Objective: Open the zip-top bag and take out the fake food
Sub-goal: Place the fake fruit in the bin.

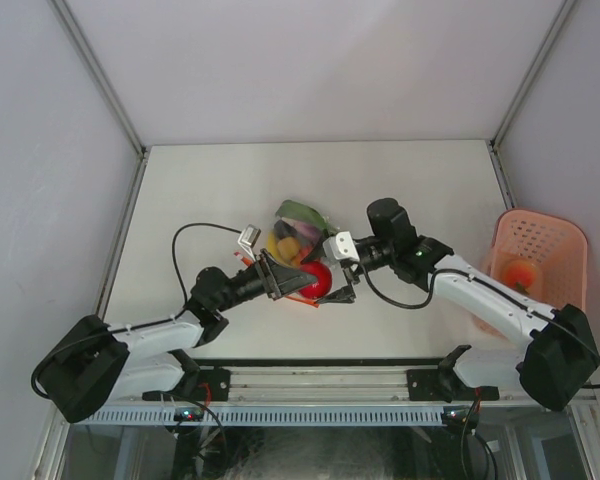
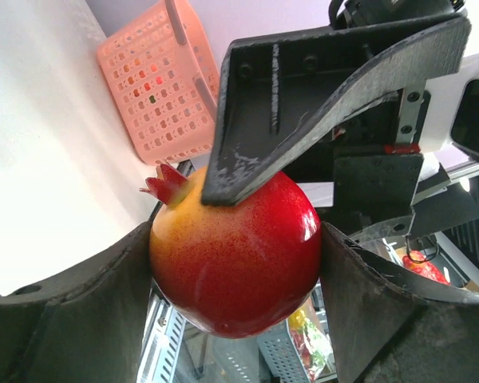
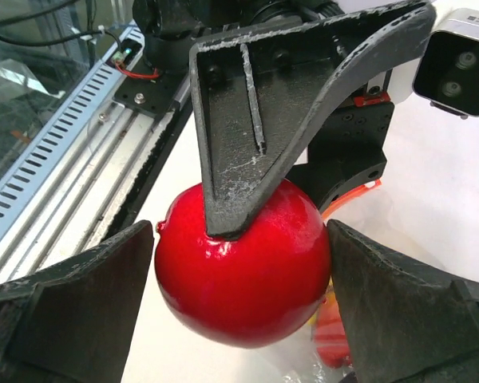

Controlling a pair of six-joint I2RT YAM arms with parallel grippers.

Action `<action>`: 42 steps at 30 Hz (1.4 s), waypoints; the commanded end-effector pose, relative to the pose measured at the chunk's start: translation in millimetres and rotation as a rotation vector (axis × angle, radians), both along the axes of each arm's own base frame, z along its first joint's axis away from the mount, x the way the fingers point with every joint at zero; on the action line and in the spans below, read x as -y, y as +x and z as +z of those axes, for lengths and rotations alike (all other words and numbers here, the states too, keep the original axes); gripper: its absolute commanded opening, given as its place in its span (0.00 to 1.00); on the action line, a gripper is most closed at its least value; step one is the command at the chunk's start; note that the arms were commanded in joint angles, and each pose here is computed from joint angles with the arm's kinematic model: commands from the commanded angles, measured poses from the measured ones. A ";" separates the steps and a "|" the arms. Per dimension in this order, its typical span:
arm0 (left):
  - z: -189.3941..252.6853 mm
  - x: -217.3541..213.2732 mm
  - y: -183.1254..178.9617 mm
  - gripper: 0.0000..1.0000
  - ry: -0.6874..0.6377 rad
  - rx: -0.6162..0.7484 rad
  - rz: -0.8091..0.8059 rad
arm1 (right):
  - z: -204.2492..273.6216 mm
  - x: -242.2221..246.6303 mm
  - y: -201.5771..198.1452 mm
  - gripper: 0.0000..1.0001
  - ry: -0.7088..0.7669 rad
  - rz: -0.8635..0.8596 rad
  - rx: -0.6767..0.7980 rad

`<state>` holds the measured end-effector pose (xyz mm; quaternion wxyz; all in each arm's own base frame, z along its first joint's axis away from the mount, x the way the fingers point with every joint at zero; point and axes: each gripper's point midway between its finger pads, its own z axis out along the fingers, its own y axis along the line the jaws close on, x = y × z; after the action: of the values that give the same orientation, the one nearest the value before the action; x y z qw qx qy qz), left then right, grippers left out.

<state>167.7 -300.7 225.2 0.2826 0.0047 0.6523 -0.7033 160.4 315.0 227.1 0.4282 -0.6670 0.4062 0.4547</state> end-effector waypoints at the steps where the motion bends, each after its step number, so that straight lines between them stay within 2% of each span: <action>1: 41.9 1.6 -1.7 0.24 -0.116 0.084 -0.012 | -10.2 -5.3 4.8 0.87 -0.028 -0.018 0.079; 3: 43.0 1.1 -2.5 0.24 -0.123 0.088 -0.013 | -12.3 -7.2 5.0 0.85 -0.036 -0.022 0.083; 5: 41.7 1.1 -2.3 0.24 -0.121 0.087 -0.013 | -9.7 -9.6 5.4 0.79 -0.030 -0.029 0.079; 7: 39.6 1.1 -2.1 0.25 -0.116 0.085 -0.012 | -7.5 -10.3 5.5 0.69 -0.025 -0.035 0.069; 8: 39.3 1.3 -2.2 0.26 -0.116 0.085 -0.013 | -6.4 -10.4 5.5 0.62 -0.024 -0.036 0.068; 10: 38.4 1.2 -2.1 0.32 -0.114 0.083 -0.012 | -4.0 -9.6 3.9 0.50 -0.016 -0.029 0.065; 12: 38.4 0.6 -2.1 0.42 -0.114 0.086 -0.009 | -0.2 -7.7 -0.1 0.42 -0.002 -0.008 0.057; 15: 37.4 -0.7 -0.8 0.64 -0.106 0.091 0.006 | 6.5 -3.6 -7.7 0.32 0.017 0.032 0.037; 19: 34.6 -2.2 0.2 0.88 -0.076 0.100 0.023 | 15.2 1.8 -10.6 0.24 0.034 0.047 -0.001; 20: 33.9 -3.0 0.1 0.98 -0.068 0.103 0.027 | 17.1 3.9 -10.5 0.22 0.038 0.048 -0.008; 21: 31.8 -4.0 0.1 1.00 -0.056 0.101 0.034 | 18.9 5.7 -10.5 0.21 0.040 0.047 -0.012; 26: 25.2 -13.3 0.7 1.00 0.003 0.127 0.083 | 27.7 19.2 -10.1 0.17 0.052 0.052 -0.009; 32: 29.7 -40.7 3.4 1.00 0.107 0.234 0.206 | 41.2 42.3 -6.5 0.14 0.075 0.014 0.047; 37: 35.3 -63.7 7.5 1.00 0.267 0.335 0.294 | 57.5 60.3 -1.2 0.13 0.097 -0.056 0.061; 42: 27.0 -86.8 18.6 1.00 0.513 0.375 0.339 | 77.4 80.9 8.4 0.13 0.099 -0.168 0.056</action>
<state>173.5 -236.1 259.8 0.4719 0.0557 0.6820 -0.5560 169.5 245.8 270.2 0.4818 -0.6319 0.4298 0.4288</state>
